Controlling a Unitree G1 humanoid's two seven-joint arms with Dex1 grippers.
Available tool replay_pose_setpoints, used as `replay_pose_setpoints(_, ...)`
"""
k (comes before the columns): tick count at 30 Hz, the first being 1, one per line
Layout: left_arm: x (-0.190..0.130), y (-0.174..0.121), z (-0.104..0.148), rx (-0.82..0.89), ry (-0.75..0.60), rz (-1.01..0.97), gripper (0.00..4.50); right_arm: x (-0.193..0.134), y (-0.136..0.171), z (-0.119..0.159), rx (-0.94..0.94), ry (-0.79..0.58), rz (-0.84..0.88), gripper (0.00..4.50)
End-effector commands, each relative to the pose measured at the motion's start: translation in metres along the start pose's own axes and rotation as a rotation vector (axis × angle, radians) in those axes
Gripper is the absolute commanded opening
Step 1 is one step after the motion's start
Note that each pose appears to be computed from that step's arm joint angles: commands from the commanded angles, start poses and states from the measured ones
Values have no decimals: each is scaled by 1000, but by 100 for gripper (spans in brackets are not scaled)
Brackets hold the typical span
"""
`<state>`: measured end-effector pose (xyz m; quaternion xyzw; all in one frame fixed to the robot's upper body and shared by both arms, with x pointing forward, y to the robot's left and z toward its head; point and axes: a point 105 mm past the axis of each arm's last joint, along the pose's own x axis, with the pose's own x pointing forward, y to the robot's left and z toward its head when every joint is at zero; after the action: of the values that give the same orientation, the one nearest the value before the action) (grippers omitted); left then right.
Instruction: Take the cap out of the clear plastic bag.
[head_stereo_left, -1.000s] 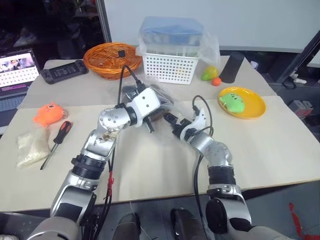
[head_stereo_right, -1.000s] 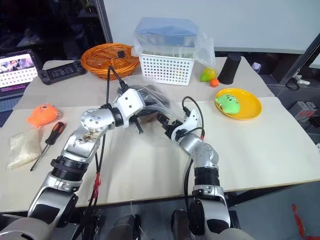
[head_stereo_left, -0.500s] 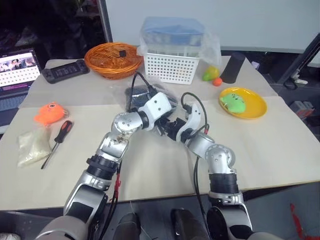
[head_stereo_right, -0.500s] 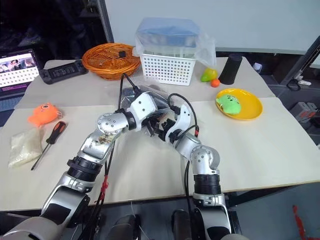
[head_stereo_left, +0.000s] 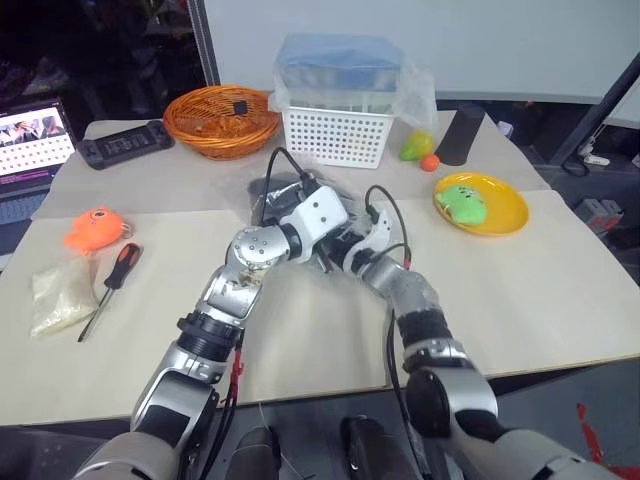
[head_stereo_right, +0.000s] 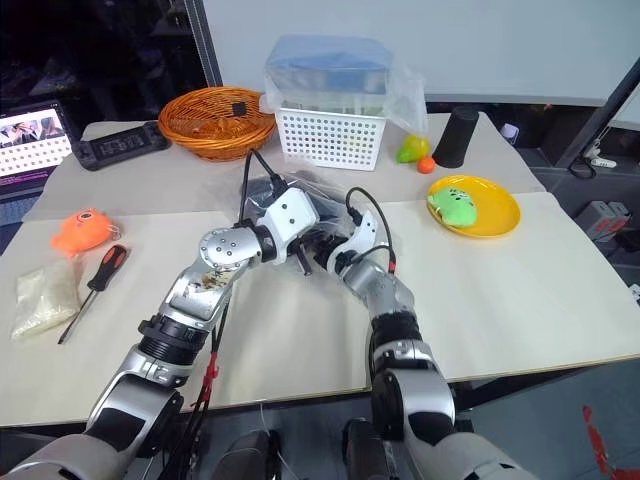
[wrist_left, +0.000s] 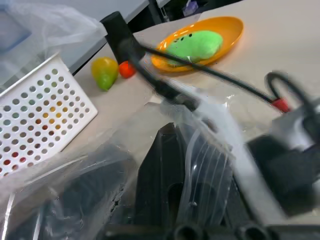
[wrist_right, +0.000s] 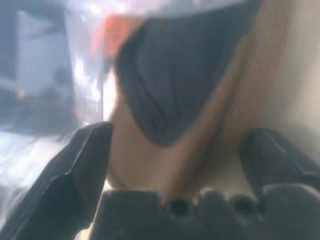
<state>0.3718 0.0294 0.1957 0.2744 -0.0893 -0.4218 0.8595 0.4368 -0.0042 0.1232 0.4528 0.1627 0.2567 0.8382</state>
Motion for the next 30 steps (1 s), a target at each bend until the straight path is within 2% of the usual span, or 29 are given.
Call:
replay_pose_setpoints(1, -5, 2, 13, 26, -35, 25, 5, 20, 35, -35, 47, 50, 100, 450)
replay_pose_setpoints(4, -6, 3, 12, 23, -30, 35, 5, 24, 39, -44, 58, 57, 106, 450)
replay_pose_setpoints(7, -7, 3, 13, 21, -29, 44, 0, 25, 39, -48, 54, 55, 98, 392)
replay_pose_setpoints(16, -10, 4, 11, 18, -19, 61, 0, 24, 39, -35, 57, 10, 110, 87)
replay_pose_setpoints(17, -9, 4, 11, 19, -19, 61, 0, 24, 38, -32, 56, 3, 111, 39)
replay_pose_setpoints(18, -9, 3, 11, 18, -19, 61, 0, 24, 38, -29, 55, -3, 112, 17)
replay_pose_setpoints(24, -5, -1, 9, 17, -23, 53, 0, 22, 35, -20, -6, 6, 104, 8)
replay_pose_setpoints(30, -3, -2, 4, 19, -21, 52, 0, 12, 28, -11, -153, 119, 36, 8)
